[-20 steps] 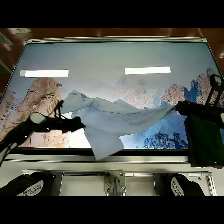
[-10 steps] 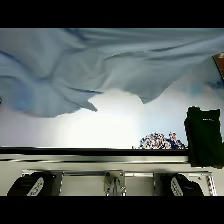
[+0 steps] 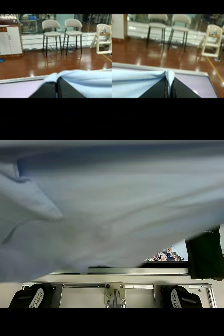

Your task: Fold the shirts.

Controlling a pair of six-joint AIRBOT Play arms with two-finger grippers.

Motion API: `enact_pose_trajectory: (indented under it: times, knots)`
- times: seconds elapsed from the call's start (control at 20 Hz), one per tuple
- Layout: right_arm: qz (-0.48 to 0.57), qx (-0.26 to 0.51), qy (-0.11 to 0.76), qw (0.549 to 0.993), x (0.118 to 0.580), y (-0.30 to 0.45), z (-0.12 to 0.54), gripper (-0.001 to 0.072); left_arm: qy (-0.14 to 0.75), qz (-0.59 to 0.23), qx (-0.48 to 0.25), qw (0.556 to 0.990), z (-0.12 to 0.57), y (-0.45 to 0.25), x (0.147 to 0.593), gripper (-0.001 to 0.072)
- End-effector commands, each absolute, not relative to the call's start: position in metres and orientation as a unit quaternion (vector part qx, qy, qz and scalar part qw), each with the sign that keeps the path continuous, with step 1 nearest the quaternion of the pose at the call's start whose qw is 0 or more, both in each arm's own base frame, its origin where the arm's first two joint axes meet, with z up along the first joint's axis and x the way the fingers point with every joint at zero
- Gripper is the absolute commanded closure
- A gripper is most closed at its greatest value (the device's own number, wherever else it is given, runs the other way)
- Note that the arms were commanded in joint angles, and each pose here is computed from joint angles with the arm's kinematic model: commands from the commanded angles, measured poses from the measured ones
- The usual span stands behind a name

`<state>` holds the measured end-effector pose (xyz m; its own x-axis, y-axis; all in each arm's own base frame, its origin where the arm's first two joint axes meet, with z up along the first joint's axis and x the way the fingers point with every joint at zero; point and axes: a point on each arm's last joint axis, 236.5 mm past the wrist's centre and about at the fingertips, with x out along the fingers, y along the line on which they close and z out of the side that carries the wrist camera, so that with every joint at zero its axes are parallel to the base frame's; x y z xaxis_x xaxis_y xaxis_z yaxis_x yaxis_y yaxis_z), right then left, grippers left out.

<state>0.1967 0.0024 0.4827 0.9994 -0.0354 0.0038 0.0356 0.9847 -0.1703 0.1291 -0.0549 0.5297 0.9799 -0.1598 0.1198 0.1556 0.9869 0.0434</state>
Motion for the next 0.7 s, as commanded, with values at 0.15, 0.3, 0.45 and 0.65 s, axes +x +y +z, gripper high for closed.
enact_pose_trajectory:
  times: [0.15,0.3,0.45,0.65]
  knots:
    - [-0.007,-0.077,0.196,0.978,0.2,-0.005,0.394,0.0639,0.091,-0.076,-0.003,0.993,0.449,-0.048,0.16,0.0672]
    - [0.009,-0.032,0.336,0.941,0.23,-0.014,0.325,0.0639,0.209,-0.077,-0.033,0.974,0.368,-0.039,0.207,0.0672]
    - [0.011,0.021,0.434,0.9,0.287,-0.029,0.246,0.064,0.316,-0.07,-0.073,0.943,0.272,-0.029,0.264,0.0672]
    - [0.008,0.065,0.454,0.888,0.405,-0.04,0.154,0.064,0.369,-0.053,-0.134,0.918,0.177,-0.013,0.366,0.0672]
